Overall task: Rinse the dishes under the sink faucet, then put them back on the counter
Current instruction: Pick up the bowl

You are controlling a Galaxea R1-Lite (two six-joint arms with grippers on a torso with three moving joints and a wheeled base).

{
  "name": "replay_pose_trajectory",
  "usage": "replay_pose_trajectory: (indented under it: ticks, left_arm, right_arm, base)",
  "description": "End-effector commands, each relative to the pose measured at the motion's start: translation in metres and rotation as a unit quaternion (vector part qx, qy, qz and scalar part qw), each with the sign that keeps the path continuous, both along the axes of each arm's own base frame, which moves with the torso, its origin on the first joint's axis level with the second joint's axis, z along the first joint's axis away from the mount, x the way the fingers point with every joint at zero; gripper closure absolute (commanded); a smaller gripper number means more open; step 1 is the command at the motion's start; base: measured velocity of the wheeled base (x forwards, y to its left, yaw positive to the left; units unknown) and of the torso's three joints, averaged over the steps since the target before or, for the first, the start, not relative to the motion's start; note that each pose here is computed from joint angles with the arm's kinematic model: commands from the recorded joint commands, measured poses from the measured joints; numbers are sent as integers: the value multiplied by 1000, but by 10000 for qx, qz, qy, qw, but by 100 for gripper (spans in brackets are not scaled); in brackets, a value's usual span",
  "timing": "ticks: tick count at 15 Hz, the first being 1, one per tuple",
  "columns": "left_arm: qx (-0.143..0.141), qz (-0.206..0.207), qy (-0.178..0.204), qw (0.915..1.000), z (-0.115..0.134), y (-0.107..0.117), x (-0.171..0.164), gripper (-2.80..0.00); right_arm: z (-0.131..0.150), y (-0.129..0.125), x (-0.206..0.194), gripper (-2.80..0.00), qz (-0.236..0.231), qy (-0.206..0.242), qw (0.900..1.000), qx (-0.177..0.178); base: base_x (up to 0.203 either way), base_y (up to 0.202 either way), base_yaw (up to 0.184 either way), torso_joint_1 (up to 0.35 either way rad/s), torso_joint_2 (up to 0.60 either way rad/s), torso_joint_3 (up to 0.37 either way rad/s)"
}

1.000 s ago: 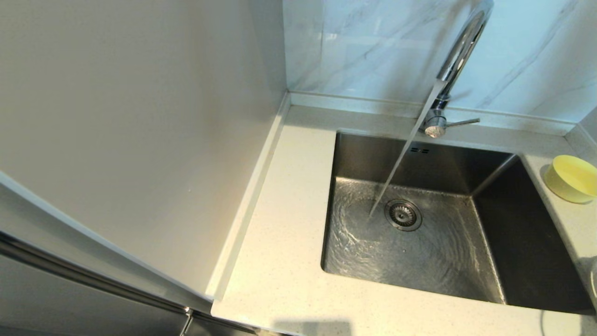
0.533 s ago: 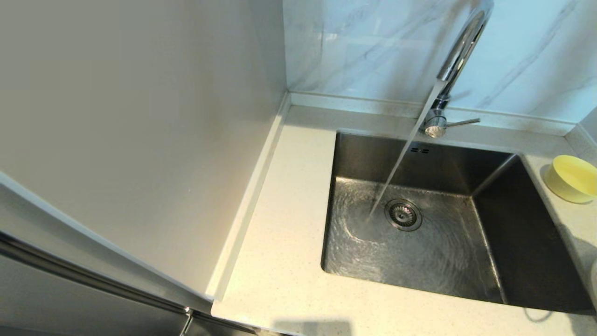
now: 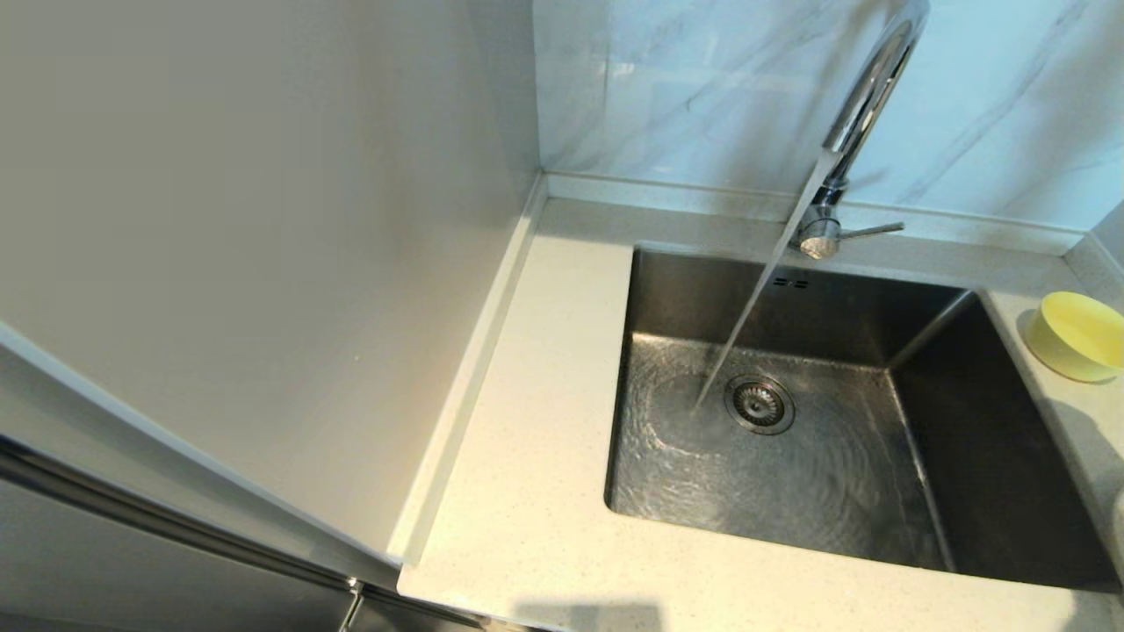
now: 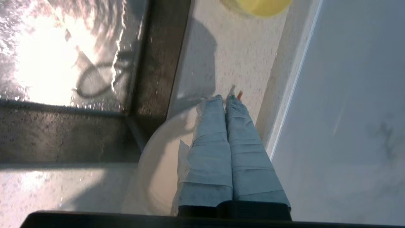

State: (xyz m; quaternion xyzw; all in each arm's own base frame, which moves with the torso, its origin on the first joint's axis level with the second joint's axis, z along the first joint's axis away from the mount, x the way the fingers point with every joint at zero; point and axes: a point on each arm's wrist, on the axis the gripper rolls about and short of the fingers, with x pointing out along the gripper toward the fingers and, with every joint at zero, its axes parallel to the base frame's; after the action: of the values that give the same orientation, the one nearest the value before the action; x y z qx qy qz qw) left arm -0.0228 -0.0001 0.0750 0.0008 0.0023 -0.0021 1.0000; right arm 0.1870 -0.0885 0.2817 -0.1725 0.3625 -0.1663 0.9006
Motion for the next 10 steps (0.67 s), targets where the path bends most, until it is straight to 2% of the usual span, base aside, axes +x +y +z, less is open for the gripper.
replay_pose_trajectory:
  ticks: [1,2,3,4,7,10]
  left_arm:
    - [0,1,0,10000,0,0,0,0]
    - [0,-2,0,10000,0,0,0,0]
    - [0,-2,0,10000,0,0,0,0]
    - [0,-2,0,10000,0,0,0,0]
    - [0,-2,0,10000,0,0,0,0]
    - [0,6,0,10000,0,0,0,0]
  right_arm:
    - [-2,-5,18,0,66,100,9999,26]
    - [-1,-8,25,0,80,111,9999,29]
    - [-3,-10,34,-202,101,156,9998,42]
    - [-6,-11,40,-280,96,221,9997,54]
    - [-7,-8,58,-280,286,220,9993,131]
    - [-8,-11,79,-280,225,157,9990,355]
  base:
    - [0,0,0,0,0,0]
    - [0,0,0,0,0,0]
    - [0,0,0,0,0,0]
    - [0,0,0,0,0,0]
    - [0,0,0,0,0,0]
    - [0,0,0,0,0,0]
